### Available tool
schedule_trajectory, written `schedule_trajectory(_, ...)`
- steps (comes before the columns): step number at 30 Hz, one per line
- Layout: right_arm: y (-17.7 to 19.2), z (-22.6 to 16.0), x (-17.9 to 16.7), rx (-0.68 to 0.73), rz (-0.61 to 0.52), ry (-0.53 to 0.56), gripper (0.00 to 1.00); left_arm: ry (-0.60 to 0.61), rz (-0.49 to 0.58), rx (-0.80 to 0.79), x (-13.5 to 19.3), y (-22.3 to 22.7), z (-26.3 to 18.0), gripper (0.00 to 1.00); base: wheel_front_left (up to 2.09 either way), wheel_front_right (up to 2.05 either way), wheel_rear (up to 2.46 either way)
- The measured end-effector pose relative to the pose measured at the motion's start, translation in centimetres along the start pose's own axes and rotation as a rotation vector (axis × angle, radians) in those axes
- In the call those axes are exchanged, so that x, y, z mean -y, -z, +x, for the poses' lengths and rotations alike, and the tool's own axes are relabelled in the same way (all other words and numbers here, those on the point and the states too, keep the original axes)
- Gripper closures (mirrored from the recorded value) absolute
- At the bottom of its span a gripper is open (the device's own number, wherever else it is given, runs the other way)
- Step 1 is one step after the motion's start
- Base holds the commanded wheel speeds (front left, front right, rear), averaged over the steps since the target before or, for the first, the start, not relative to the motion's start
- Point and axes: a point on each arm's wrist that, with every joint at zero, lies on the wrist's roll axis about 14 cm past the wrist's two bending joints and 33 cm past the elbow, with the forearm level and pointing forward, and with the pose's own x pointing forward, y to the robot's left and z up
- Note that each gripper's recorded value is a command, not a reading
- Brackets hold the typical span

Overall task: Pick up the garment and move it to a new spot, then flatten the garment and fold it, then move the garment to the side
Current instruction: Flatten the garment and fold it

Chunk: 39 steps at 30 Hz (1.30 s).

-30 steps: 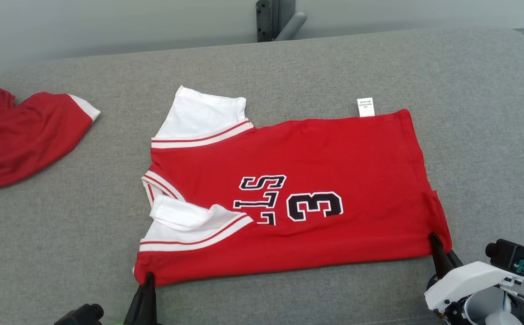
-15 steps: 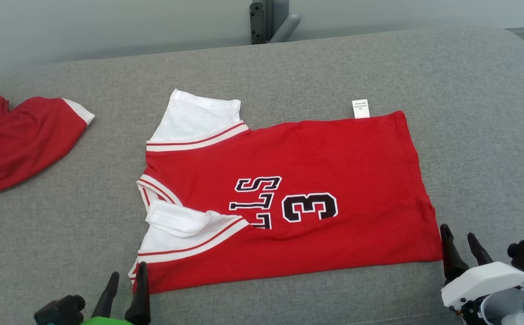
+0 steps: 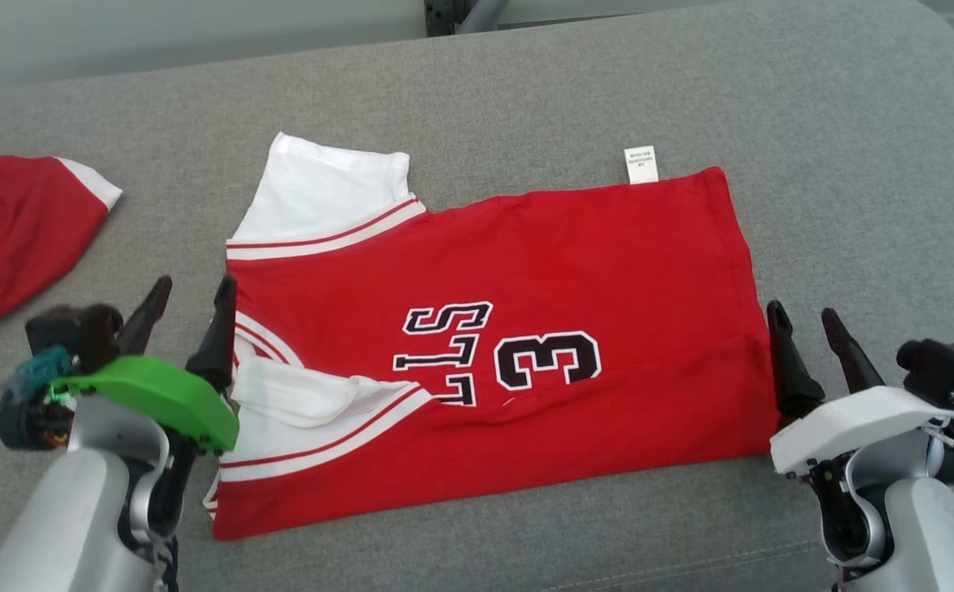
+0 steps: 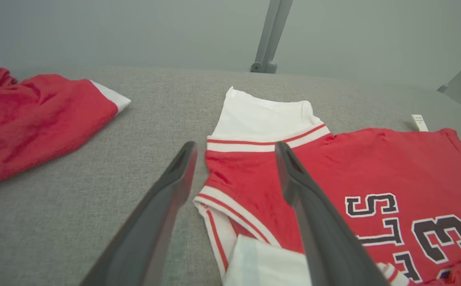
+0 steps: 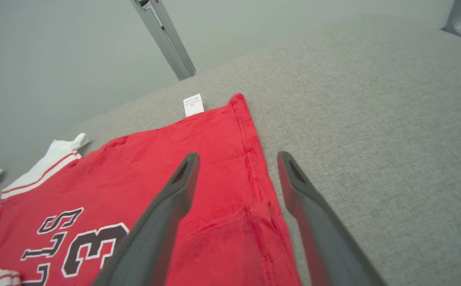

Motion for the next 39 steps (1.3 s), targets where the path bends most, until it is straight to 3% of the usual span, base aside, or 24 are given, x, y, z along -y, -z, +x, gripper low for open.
schedule_trajectory(5,-0.1,1.7,-0.8,-0.001,-0.012,-0.027,0.0,0.029,0.078,-0.049,0.4,-0.9,4.9,0.0,0.0,0.0,0.0)
schedule_trajectory(17,1.0,5.4,-1.0,-0.027,-0.045,-0.056,0.0,0.015,0.138,-0.161,-0.4,1.1,14.0,0.0,0.0,0.0,0.0)
schedule_trajectory(24,2.7,5.8,0.7,-0.06,-0.042,-0.015,0.0,-0.009,0.147,-0.238,-1.3,4.0,17.0,0.0,0.0,0.0,0.0)
schedule_trajectory(34,2.3,5.4,3.1,-0.036,-0.044,0.051,0.0,-0.016,0.163,-0.279,-1.6,5.9,18.4,0.0,0.0,0.0,0.0)
schedule_trajectory(35,2.2,5.4,3.1,-0.033,-0.043,0.051,0.0,-0.013,0.163,-0.284,-1.5,6.0,18.4,0.24,0.0,0.0,0.0)
schedule_trajectory(36,2.2,5.4,3.1,-0.029,-0.042,0.049,0.0,-0.007,0.163,-0.284,-1.4,6.1,18.3,0.54,0.0,0.0,0.0)
schedule_trajectory(37,2.1,5.5,3.0,-0.027,-0.041,0.047,0.0,-0.002,0.162,-0.285,-1.2,6.1,18.3,0.7,0.0,0.0,0.0)
schedule_trajectory(38,2.0,5.6,2.9,-0.024,-0.042,0.043,0.0,0.004,0.162,-0.282,-1.0,6.2,18.2,0.97,0.0,0.0,0.0)
schedule_trajectory(39,1.8,5.7,2.7,-0.021,-0.046,0.036,0.0,0.01,0.161,-0.277,-0.8,6.1,18.1,1.0,0.0,0.0,0.0)
